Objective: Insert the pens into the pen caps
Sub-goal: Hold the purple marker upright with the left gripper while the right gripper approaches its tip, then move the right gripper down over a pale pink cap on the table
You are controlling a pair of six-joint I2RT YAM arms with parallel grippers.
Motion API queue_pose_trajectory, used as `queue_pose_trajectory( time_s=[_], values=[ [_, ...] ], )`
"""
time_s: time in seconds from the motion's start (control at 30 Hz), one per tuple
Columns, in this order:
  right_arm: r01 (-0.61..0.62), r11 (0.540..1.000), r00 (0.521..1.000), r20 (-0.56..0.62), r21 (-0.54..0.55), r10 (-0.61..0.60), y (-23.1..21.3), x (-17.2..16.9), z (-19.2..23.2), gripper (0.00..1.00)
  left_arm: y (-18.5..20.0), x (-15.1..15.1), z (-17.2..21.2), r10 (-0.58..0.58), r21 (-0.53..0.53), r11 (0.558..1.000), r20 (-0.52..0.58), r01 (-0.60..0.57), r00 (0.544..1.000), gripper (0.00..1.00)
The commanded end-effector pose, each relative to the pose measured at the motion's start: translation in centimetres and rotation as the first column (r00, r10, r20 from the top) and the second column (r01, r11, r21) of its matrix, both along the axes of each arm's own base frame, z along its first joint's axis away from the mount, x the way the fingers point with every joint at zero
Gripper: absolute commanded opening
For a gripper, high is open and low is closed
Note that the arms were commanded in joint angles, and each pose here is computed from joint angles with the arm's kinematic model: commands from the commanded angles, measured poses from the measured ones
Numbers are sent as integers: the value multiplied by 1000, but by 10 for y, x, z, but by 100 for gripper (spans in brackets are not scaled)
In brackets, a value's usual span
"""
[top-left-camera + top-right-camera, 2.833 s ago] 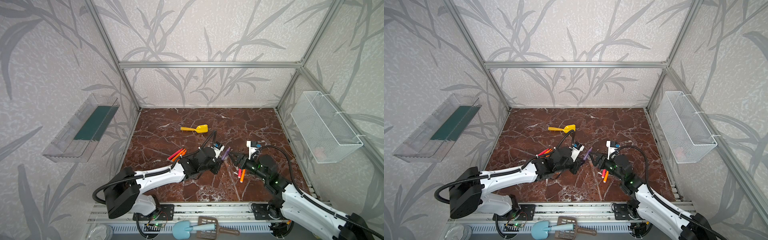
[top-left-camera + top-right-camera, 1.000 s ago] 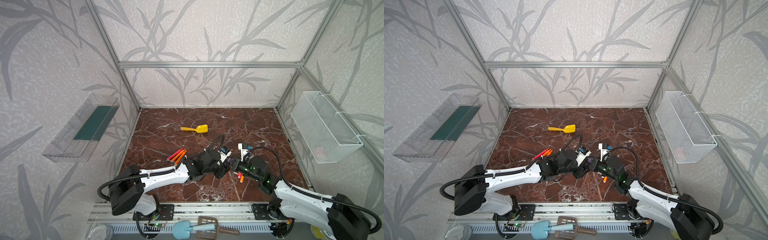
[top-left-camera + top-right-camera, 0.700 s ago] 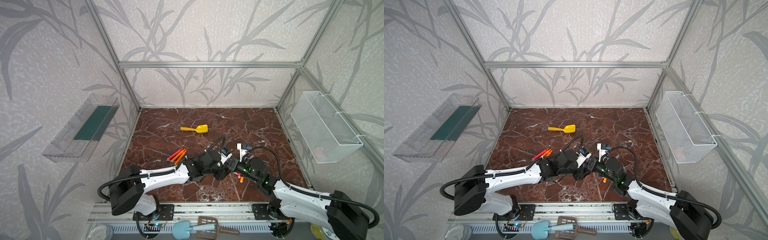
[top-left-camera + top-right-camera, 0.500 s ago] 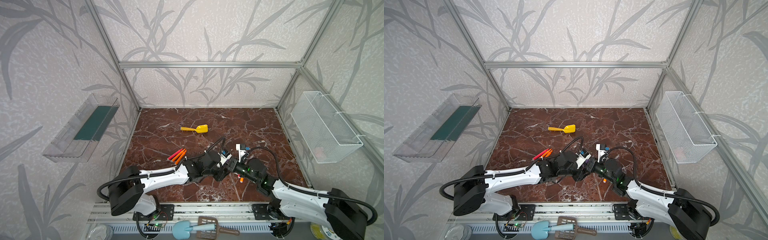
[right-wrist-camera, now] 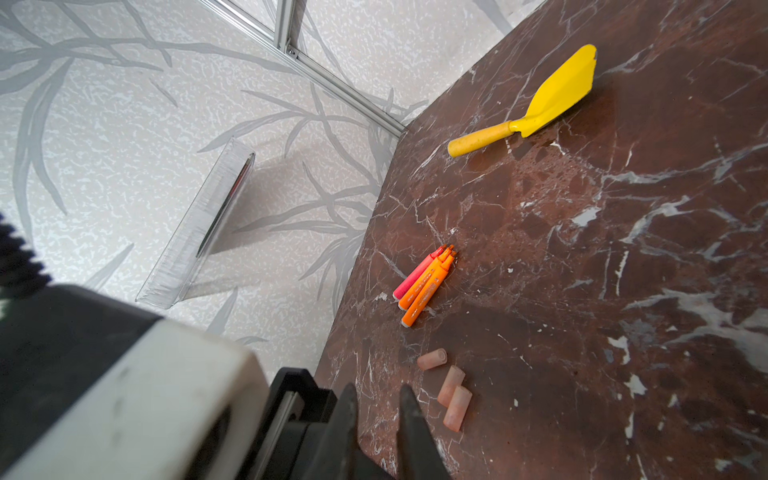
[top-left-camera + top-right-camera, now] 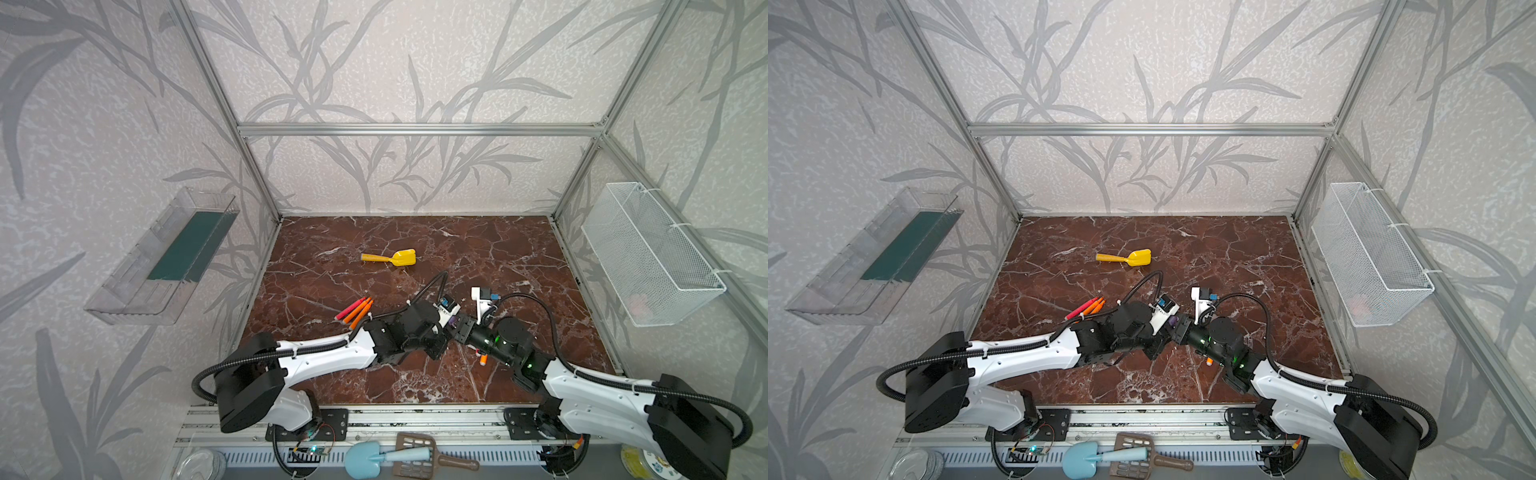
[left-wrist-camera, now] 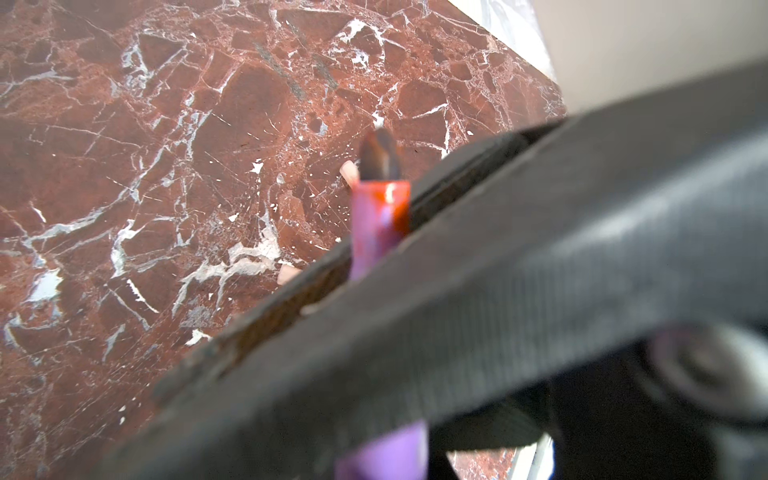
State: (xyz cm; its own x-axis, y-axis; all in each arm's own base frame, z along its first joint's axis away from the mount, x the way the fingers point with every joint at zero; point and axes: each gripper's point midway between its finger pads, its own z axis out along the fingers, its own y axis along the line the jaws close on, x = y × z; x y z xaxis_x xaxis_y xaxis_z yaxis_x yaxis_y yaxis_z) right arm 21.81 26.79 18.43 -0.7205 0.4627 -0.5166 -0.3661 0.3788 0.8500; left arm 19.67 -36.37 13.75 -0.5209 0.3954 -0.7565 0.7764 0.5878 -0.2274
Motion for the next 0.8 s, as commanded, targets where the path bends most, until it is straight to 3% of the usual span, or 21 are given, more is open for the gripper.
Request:
queue_pose_trajectory(
  time_s=[0.0,0.1,0.2,0.4,0.57,0.77],
  values=[
    [-28,999,1000,9,-43,28,4,-6,1,27,2,16,29,72,-80,995,72,-66,995,0],
    [10,992,1000,-5,-127,-11,-3,-1,4,41,21,36,28,199,-66,979,120,-192,973,0],
    [55,966,998,-4,-251,-58,-17,2,6,50,53,63,26,372,-57,928,172,-367,912,0],
    [173,879,984,46,-445,-170,-51,9,-6,56,110,95,16,587,-80,810,73,-581,807,0],
    [185,786,980,52,-590,-192,-64,14,-29,57,139,99,24,661,-92,750,106,-655,743,0],
    [118,636,983,-1,-763,-184,-65,23,-67,56,143,98,27,671,-115,742,108,-661,734,0]
  ],
)
